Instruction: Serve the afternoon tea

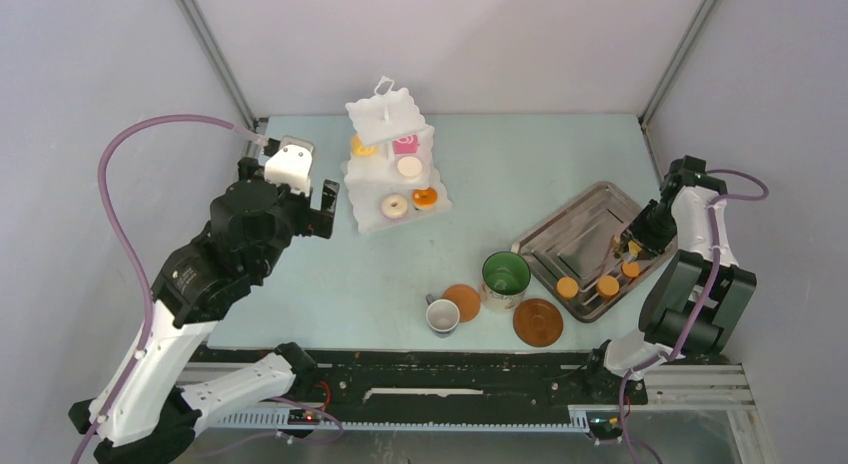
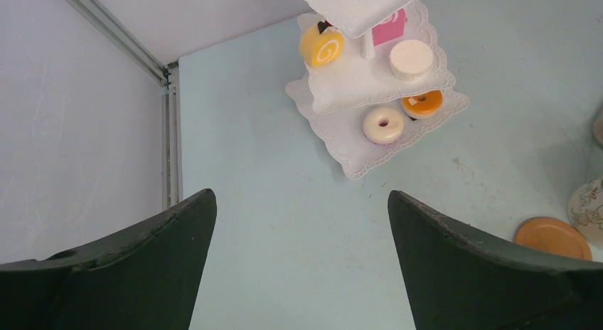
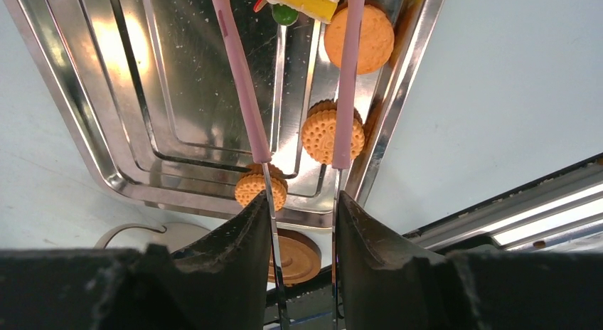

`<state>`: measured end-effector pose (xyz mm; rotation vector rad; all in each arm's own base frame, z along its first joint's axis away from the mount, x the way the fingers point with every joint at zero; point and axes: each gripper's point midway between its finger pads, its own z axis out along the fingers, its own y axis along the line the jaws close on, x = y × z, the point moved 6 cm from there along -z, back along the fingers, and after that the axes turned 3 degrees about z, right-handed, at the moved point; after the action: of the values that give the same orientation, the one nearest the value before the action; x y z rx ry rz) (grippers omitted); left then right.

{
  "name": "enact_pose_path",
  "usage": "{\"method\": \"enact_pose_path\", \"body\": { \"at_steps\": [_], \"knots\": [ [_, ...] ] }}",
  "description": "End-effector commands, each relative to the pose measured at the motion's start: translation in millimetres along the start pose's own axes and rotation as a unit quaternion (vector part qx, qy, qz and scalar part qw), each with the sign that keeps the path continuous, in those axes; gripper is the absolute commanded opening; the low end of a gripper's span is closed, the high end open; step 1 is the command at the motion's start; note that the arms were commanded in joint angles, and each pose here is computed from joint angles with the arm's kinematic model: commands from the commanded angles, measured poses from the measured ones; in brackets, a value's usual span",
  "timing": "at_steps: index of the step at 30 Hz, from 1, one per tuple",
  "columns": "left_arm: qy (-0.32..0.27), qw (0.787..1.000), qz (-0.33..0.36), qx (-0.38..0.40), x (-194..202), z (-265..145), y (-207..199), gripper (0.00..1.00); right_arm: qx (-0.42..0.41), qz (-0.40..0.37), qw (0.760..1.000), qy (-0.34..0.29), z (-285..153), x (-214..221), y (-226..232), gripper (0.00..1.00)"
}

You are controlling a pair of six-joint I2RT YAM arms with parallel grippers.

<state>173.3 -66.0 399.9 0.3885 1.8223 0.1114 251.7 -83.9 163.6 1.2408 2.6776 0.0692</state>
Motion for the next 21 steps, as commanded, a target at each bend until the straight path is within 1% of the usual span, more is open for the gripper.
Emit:
{"method": "enact_pose_path", "body": {
  "at_steps": [1, 3, 6, 12, 15, 17, 19, 21],
  "knots": [
    [-0.024, 1.000, -0.008, -0.013, -11.3, -7.6, 8.9, 0.98, -0.012, -0.010, 0.999, -0.031, -16.2, -6.7, 6.7, 0.23],
    [-0.025, 1.000, -0.009, -0.012, -11.9, -7.9, 8.6, 0.98, -0.016, -0.015, 0.999, -0.036, -19.5, -7.1, 7.2, 0.17],
    [-0.027, 1.000, -0.010, -0.009, -13.2, -8.8, 8.3, 0.98, -0.023, -0.023, 0.998, -0.049, -27.5, -8.4, 7.8, 0.09],
    [-0.032, 0.999, -0.018, -0.002, -16.2, -10.8, 7.4, 0.98, -0.078, -0.042, 0.993, -0.080, -46.8, -8.9, 16.2, 0.00],
    [-0.032, 0.999, -0.022, 0.000, -17.5, -11.5, 7.0, 0.98, -0.095, -0.039, 0.991, -0.091, -54.0, -9.5, 16.2, 0.00],
    [-0.033, 0.999, -0.025, 0.002, -18.6, -12.4, 7.0, 0.98, -0.124, -0.043, 0.987, -0.093, -58.5, -9.8, 20.3, 0.00],
    [-0.033, 0.999, -0.029, 0.002, -19.9, -14.3, 7.9, 0.98, -0.163, -0.058, 0.979, -0.109, -69.5, -9.1, 29.4, 0.00],
    [-0.033, 0.999, -0.034, -0.001, -21.1, -15.3, 9.0, 0.98, -0.214, -0.082, 0.965, -0.124, -82.0, -6.1, 44.5, 0.00]
  ]
}}
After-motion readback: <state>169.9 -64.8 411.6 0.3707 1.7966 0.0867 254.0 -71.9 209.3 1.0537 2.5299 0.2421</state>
